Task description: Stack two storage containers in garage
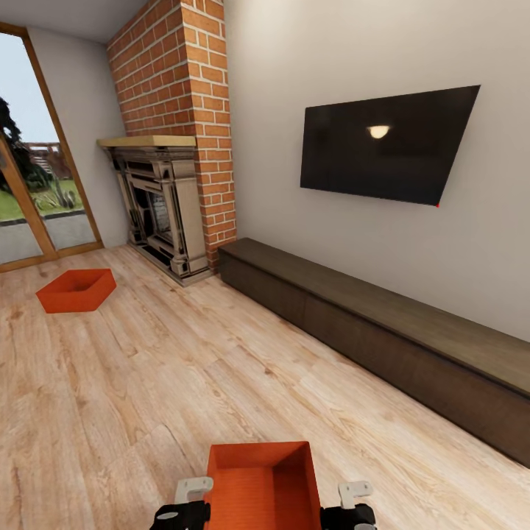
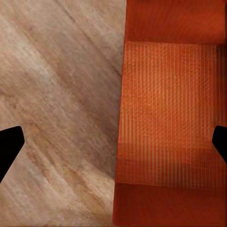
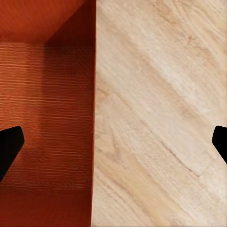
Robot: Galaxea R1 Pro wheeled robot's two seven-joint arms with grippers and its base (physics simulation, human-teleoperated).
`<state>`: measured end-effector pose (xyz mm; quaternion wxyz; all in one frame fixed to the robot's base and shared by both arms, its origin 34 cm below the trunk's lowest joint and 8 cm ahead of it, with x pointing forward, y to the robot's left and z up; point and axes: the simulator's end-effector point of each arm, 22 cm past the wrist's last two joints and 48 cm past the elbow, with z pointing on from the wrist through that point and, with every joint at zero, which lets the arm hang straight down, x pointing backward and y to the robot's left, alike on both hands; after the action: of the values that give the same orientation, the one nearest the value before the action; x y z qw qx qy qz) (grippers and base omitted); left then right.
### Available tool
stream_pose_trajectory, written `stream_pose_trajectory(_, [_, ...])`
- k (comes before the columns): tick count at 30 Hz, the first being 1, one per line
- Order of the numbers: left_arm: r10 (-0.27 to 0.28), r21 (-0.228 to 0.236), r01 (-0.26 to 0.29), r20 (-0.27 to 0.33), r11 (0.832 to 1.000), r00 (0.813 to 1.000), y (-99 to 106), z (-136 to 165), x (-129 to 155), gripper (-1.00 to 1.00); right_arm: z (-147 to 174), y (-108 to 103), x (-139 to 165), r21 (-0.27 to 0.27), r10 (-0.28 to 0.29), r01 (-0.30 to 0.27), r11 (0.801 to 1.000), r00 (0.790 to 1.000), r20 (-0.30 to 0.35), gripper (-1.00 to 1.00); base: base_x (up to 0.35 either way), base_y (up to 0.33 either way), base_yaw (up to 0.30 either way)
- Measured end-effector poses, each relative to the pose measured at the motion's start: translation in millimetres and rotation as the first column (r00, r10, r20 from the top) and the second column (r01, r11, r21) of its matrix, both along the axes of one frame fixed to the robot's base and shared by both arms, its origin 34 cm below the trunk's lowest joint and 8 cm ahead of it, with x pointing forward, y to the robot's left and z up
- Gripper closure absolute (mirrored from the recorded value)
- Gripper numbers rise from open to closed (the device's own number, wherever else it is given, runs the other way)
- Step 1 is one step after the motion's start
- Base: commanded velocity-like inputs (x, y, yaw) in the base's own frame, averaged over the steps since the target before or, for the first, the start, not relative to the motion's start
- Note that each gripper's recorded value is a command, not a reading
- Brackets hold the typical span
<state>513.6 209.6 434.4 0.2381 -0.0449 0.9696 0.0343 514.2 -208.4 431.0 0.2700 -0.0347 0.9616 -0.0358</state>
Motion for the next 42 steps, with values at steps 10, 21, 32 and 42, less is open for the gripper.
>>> stream_pose_trajectory(10, [-0.019,-0.009,0.020,0.036,1.000,0.999,-16,9,13,-1.00,4,12,5,0.010,0.005,-0.005,1.000,1.000,0.015,-1.00,0.000,0.000,0.000])
stream_pose_trajectory(21, [-0.024,-0.012,0.025,0.037,1.000,0.999,-20,10,13,-1.00,4,15,5,0.016,0.004,-0.004,1.000,1.000,0.014,-1.00,0.000,0.000,0.000])
stream_pose_trajectory(32, [-0.023,-0.014,0.023,0.037,1.000,0.999,-21,10,14,-1.00,4,16,5,0.021,0.006,-0.007,1.000,1.000,0.014,-1.00,0.000,0.000,0.000])
stream_pose_trajectory(42, [-0.023,-0.014,0.023,0.033,1.000,0.999,-21,4,12,-1.00,-2,17,4,0.022,0.009,-0.009,1.000,1.000,0.011,-1.00,0.000,0.000,0.000])
